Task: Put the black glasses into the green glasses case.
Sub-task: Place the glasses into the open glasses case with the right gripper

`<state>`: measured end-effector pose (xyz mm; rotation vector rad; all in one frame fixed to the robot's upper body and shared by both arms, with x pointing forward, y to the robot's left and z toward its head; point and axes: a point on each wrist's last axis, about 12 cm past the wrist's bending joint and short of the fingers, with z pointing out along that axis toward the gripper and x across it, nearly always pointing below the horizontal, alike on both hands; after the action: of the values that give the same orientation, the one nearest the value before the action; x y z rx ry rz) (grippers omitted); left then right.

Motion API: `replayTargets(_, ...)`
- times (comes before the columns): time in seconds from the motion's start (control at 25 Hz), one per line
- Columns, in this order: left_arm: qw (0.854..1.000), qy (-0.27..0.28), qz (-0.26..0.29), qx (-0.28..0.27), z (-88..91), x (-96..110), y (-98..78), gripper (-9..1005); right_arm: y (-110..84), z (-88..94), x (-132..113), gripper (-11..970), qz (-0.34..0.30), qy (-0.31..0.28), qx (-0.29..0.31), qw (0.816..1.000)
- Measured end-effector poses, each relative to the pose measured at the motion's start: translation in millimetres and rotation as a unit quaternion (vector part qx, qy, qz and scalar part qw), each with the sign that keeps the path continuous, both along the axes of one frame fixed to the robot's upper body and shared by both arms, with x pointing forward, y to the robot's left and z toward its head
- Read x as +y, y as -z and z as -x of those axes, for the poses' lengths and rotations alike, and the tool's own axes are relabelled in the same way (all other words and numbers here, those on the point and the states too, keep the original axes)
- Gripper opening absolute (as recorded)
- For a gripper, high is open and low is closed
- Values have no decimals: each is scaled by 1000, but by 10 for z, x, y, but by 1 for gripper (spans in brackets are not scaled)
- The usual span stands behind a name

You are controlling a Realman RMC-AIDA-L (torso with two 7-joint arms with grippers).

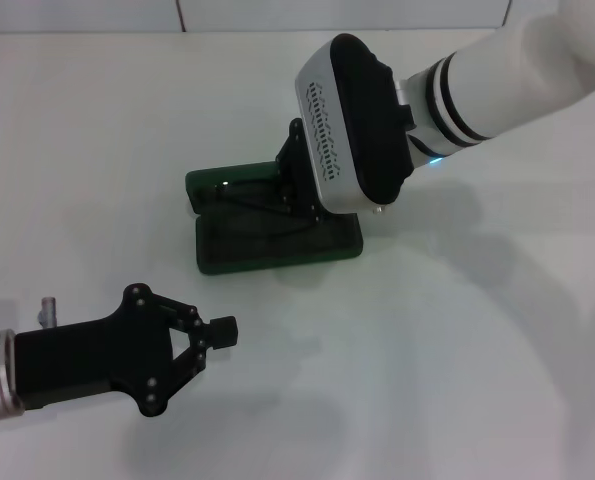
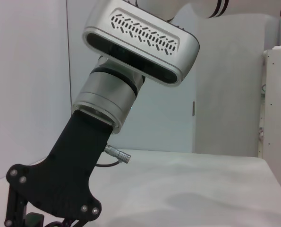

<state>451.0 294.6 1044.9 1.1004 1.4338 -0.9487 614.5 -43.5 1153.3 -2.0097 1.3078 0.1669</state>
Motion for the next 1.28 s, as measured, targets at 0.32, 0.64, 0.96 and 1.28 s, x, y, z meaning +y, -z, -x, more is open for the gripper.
replayTargets(0.32,1000,0,0,-1,-3,-5,-1,-1,46,-4,46,129,-15,30,-3,999)
replayTargets(0.64,1000,-1,1,1,7,-2,4,0,75,22,53,141,-13,27,-10,999)
replayTargets(0.96,1000,0,1,0,9,-2,3,0,81,37,60,153,-13,25,-9,1000)
replayTargets(1.28,1000,0,2,1,15,-1,2,0,86,74,52,179,-15,24,5,1000)
